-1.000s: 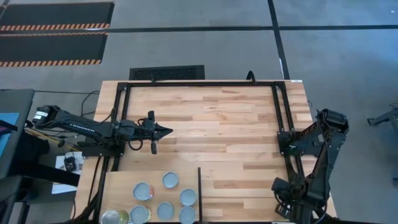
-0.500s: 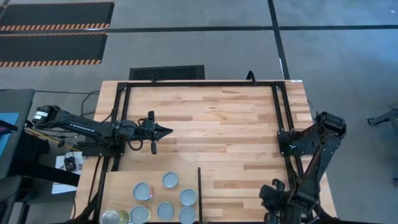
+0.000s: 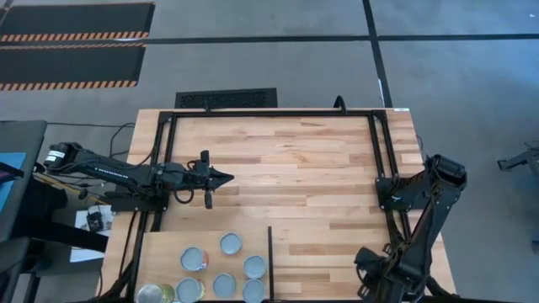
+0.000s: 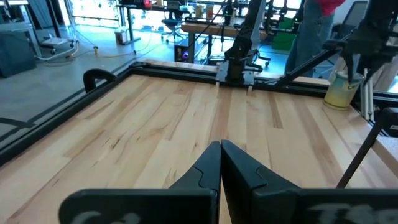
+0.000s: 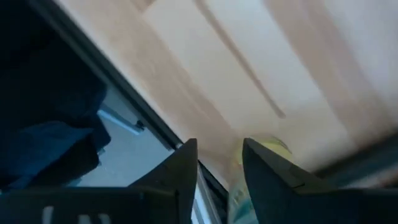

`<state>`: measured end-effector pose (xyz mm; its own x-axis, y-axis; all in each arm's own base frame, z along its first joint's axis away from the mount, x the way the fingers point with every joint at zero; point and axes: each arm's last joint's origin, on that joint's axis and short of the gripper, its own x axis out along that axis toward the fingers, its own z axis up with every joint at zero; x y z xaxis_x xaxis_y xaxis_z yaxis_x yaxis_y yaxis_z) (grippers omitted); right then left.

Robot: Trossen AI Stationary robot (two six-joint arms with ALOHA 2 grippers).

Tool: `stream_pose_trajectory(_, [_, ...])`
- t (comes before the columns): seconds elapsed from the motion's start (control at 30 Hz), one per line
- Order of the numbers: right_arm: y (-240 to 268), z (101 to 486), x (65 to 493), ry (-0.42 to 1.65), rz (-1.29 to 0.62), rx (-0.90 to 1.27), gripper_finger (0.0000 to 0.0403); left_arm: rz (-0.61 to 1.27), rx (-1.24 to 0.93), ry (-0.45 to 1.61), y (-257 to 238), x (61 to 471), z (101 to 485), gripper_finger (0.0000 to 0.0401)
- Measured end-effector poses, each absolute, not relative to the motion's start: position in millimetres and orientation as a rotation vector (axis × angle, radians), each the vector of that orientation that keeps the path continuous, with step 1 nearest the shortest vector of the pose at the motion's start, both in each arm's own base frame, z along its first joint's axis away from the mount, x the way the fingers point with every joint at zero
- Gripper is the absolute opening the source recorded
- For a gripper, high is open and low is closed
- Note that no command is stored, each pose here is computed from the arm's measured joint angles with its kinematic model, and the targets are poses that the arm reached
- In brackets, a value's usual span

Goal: Pick and place cans onto a shelf
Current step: Put the canned carrots on the shelf

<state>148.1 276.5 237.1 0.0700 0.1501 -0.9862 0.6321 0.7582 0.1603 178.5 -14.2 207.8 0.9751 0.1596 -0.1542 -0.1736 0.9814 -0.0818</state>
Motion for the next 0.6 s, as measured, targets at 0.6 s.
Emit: stream_pose_trajectory(0.6, [279,235,124,1.678,-0.657,0.729,0.0197,0.170,-0.090,0.166,-14,178,206,0.0000])
